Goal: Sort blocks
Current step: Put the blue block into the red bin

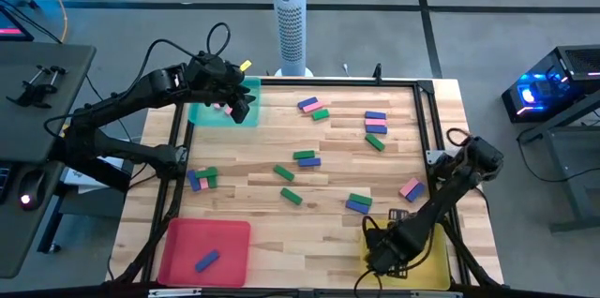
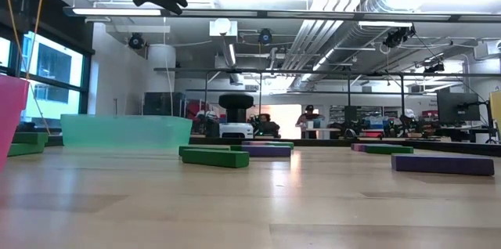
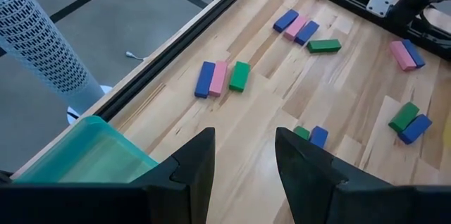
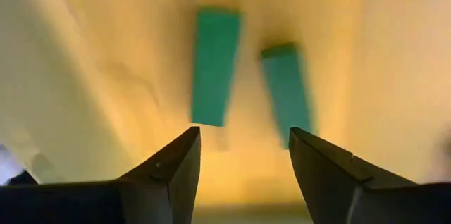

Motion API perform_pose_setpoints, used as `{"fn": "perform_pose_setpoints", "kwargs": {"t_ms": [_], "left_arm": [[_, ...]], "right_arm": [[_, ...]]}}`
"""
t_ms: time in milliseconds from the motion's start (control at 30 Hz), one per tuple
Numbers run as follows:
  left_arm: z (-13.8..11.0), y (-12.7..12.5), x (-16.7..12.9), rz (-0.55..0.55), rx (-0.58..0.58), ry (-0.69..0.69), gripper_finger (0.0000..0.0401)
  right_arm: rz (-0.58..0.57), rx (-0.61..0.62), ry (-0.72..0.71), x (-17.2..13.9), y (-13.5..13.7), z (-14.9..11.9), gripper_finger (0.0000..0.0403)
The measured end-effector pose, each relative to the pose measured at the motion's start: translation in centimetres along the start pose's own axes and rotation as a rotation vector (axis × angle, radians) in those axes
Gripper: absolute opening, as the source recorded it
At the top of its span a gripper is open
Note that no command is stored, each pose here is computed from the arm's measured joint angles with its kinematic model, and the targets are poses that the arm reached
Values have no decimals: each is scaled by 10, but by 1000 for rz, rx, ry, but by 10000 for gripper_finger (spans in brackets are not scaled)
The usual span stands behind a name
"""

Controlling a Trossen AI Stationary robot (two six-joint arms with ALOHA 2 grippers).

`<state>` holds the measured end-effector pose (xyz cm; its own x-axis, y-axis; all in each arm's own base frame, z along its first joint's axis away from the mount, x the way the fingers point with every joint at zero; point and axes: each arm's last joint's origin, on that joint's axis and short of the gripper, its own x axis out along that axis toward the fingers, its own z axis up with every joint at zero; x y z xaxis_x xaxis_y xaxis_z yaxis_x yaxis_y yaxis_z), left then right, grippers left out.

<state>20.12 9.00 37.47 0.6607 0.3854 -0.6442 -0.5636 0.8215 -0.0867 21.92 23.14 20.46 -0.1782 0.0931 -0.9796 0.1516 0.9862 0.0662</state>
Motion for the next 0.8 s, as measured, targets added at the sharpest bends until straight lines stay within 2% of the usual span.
{"fn": "perform_pose_setpoints", "kwargs": {"t_ms": [100,167,300,467,633,800], "left_arm": [[0,0,0,-1,-1,-2,138],[1,0,0,-3,-9,-5,138],[3,-2,0,-26,-15,-26,138],[8,-12,-1,-135,15,-78,138],[12,-24,-4,-258,116,-140,138],[12,-33,-6,-315,197,-162,138]], "right_arm": [[-27,5,-123,-35,-2,-7,193],[-31,51,-194,-58,-7,-12,193],[-19,236,-361,-102,-31,-23,192],[78,463,-656,-142,-71,-34,192],[128,531,-1017,-166,-108,-39,192],[150,512,-1180,-165,-139,-32,192]]}}
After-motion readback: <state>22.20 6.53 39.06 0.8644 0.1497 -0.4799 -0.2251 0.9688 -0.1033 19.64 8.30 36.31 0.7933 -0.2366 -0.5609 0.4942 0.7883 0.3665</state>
